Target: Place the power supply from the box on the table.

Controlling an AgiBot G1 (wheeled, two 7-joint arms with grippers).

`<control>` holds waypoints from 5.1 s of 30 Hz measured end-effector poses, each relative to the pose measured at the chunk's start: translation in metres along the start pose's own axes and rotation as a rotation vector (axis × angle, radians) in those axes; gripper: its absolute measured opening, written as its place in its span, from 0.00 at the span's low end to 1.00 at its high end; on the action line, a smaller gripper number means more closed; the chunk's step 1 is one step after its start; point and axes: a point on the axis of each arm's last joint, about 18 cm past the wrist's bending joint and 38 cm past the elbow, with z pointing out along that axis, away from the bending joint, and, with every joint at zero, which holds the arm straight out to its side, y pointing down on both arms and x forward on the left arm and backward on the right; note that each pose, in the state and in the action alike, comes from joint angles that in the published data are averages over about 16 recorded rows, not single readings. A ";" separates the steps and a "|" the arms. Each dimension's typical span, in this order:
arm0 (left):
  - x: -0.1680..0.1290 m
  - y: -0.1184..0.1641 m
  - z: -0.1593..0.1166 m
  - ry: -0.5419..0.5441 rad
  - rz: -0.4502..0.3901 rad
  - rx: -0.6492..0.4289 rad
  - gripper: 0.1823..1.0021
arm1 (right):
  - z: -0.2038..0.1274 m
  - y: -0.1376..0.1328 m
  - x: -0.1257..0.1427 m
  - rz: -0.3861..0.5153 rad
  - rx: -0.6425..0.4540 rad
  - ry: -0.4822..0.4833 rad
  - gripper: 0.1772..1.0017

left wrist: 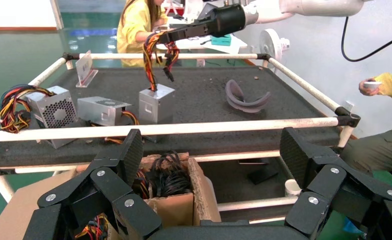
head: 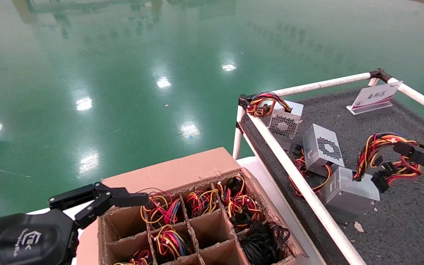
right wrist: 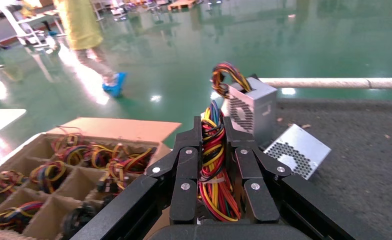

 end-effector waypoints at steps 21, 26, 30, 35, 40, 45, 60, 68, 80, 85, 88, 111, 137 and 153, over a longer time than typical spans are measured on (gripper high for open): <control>0.000 0.000 0.000 0.000 0.000 0.000 1.00 | 0.004 0.005 0.007 -0.007 -0.019 0.030 0.19; 0.000 0.000 0.000 0.000 0.000 0.000 1.00 | 0.004 0.005 0.006 -0.006 -0.016 0.027 0.27; 0.000 0.000 0.000 0.000 0.000 0.000 1.00 | 0.003 0.004 0.006 -0.006 -0.015 0.025 0.35; 0.000 0.000 0.000 0.000 0.000 0.000 1.00 | 0.003 0.004 0.006 -0.006 -0.013 0.024 0.48; 0.000 0.000 0.000 0.000 0.000 0.000 1.00 | 0.003 0.004 0.006 -0.007 -0.012 0.023 0.62; 0.000 0.000 0.000 0.000 0.000 0.000 1.00 | 0.003 0.003 0.005 -0.007 -0.012 0.023 0.76; 0.000 0.000 0.000 0.000 0.000 0.000 1.00 | 0.003 0.003 0.005 -0.006 -0.011 0.021 0.97; 0.000 0.000 0.000 0.000 0.000 0.000 1.00 | 0.010 0.003 0.000 -0.007 -0.009 -0.007 1.00; 0.000 0.000 0.000 0.000 0.000 0.000 1.00 | 0.042 0.001 -0.030 -0.014 -0.003 -0.151 1.00; 0.000 0.000 0.000 0.000 0.000 0.000 1.00 | 0.056 -0.001 -0.046 -0.022 0.000 -0.222 1.00; 0.000 0.000 0.000 0.000 0.000 0.000 1.00 | 0.064 -0.002 -0.057 -0.028 0.001 -0.264 1.00; 0.000 0.000 0.000 0.000 0.000 0.000 1.00 | 0.102 -0.012 -0.142 -0.105 0.009 -0.548 1.00; 0.000 0.000 0.000 -0.001 0.000 0.000 1.00 | 0.110 -0.018 -0.213 -0.213 0.014 -0.733 1.00; 0.000 0.000 0.000 -0.001 -0.001 0.000 1.00 | 0.110 -0.018 -0.209 -0.205 0.013 -0.723 1.00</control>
